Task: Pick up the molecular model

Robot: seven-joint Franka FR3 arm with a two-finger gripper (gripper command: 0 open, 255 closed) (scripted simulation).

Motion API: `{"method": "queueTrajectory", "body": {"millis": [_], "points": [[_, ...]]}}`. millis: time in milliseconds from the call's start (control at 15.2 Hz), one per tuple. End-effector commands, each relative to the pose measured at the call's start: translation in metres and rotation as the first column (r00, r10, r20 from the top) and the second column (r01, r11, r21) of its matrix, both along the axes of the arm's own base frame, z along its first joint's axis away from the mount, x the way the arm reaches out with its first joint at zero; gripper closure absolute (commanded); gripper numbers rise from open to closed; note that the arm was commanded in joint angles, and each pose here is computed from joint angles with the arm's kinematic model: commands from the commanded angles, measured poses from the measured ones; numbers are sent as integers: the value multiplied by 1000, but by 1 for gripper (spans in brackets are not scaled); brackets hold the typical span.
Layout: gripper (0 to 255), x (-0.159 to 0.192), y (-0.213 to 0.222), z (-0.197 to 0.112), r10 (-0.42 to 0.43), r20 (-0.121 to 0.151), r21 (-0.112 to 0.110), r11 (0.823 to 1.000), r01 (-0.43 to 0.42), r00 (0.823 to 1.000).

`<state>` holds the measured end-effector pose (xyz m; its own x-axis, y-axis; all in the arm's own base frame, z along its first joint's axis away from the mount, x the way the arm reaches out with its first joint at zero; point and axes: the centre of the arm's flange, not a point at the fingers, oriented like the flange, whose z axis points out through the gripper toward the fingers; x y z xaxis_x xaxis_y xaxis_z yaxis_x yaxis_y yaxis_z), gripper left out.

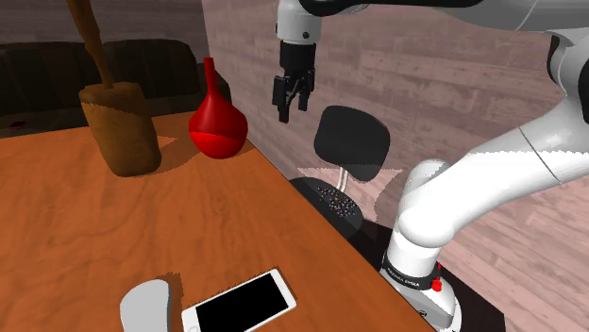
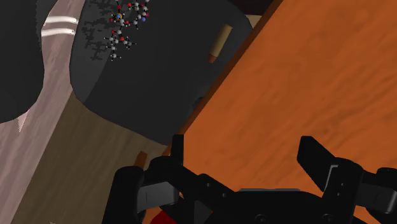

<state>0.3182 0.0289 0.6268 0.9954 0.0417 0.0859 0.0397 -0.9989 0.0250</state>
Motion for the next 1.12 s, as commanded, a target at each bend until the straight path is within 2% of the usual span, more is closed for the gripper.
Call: {"method": "queueTrajectory", "body": {"millis": [0,1056], "points": [[0,0,0,0,0,0,0,1000,0,1000],[0,-37,-115,-178,24,7,48,999,-24,1000]]}}
